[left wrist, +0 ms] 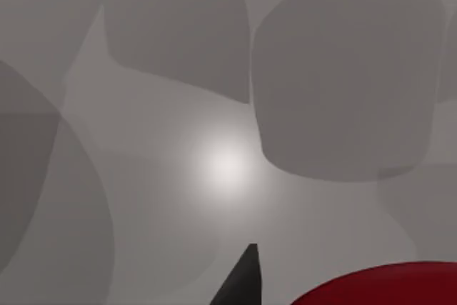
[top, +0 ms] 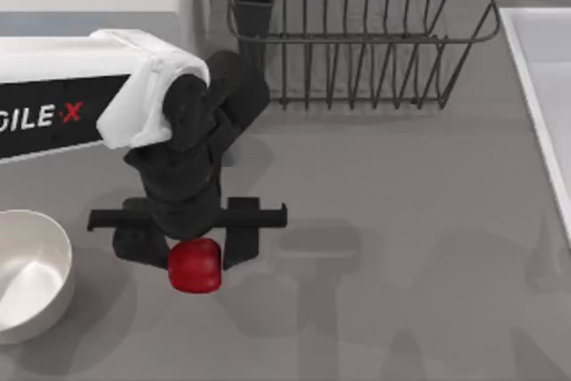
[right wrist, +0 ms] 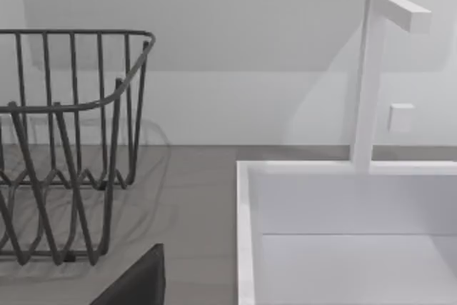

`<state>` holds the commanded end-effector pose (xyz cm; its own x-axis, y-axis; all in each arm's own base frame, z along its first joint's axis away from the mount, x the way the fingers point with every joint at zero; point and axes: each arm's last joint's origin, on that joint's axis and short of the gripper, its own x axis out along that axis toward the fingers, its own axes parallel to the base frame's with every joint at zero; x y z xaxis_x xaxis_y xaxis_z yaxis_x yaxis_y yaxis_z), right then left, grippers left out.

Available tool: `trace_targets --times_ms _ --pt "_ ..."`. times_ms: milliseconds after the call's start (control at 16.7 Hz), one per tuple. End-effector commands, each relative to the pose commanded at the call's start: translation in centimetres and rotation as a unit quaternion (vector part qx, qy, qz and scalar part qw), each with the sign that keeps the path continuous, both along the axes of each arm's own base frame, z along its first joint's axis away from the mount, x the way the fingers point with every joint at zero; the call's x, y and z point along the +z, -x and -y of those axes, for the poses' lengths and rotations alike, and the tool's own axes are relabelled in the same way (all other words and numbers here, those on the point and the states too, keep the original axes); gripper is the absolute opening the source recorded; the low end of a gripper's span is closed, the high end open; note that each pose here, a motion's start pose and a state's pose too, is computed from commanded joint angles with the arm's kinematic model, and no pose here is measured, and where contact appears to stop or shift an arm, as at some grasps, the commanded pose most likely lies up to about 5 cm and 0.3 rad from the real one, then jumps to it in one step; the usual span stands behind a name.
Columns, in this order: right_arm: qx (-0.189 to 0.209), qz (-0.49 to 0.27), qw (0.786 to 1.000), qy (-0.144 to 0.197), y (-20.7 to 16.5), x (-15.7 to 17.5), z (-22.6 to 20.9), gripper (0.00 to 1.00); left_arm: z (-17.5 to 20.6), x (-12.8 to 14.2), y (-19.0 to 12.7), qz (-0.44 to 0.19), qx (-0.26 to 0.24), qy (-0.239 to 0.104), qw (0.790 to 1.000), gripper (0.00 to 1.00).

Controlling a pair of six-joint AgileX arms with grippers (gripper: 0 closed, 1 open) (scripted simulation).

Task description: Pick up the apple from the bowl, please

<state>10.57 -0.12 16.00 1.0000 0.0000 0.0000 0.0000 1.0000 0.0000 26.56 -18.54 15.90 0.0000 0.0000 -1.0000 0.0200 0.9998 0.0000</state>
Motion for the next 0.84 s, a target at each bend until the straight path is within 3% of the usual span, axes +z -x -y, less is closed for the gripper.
trace_targets --times_ms 480,840 --pt "0.0 0.0 1.0 0.0 0.0 0.0 0.0 1.0 0.0 0.0 0.0 0.0 0.0 0.0 1.0 0.98" --pt "0.0 0.0 1.0 0.0 0.0 0.0 0.0 1.0 0.0 0.0 0.0 0.0 0.0 0.0 1.0 1.0"
